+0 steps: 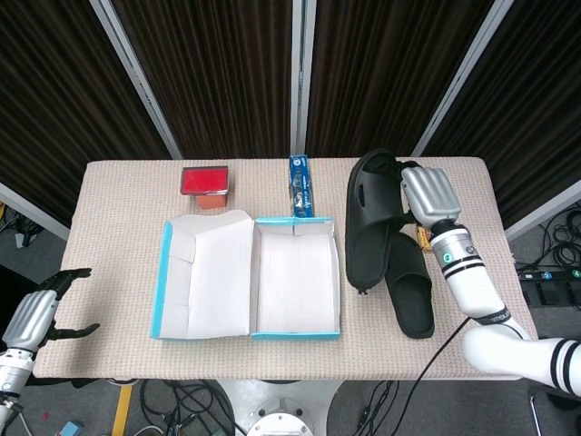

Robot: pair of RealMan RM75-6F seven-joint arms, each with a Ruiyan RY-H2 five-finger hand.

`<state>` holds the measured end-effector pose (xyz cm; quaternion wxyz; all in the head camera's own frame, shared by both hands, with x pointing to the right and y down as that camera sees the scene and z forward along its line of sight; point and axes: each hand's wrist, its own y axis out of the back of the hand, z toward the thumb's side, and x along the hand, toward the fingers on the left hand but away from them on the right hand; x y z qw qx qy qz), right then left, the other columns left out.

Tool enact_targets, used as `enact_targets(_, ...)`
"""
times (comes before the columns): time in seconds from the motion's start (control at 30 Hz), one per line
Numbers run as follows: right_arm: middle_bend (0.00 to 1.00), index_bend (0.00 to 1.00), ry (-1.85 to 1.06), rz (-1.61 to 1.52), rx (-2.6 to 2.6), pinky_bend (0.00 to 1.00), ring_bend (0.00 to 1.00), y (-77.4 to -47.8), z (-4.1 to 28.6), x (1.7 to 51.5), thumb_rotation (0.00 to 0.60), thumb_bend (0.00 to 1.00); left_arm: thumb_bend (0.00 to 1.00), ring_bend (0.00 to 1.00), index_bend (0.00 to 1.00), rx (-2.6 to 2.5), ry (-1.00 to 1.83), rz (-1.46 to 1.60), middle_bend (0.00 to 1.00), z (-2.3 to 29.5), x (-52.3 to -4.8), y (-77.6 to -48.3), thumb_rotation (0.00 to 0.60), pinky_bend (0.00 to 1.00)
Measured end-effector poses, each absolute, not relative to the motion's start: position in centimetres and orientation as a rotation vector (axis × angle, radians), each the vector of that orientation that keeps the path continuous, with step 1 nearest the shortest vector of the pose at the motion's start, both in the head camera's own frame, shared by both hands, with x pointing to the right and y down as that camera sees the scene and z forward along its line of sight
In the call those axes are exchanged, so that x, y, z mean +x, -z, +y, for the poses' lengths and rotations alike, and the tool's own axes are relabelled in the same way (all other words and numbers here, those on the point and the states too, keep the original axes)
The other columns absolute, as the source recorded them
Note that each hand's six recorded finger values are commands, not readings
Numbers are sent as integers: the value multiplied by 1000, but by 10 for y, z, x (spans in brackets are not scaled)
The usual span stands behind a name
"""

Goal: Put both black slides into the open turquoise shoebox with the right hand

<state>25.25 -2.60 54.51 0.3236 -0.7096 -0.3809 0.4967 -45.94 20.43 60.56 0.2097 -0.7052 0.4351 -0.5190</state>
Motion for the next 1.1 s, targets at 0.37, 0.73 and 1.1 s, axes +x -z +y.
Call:
enact_targets(0.37, 541, 575, -1034, -1180, -2203, 494, 421, -569, 2, 233, 600, 281, 40, 123, 175, -1948, 1440, 1204, 216, 206, -462, -603, 600, 184)
enact_targets(0.73, 549, 584, -853, -1272, -2488, 494, 422, -645, 27, 185, 600, 289, 40, 123, 175, -1919, 1430, 1197, 216, 205, -466, -599, 600, 184)
enact_targets(1.1, 553, 587, -757, -1280, -2625, 494, 423, -687, 41, 139, 600, 289, 40, 123, 175, -1898, 1429, 1206, 216, 205, -474, -598, 600, 184)
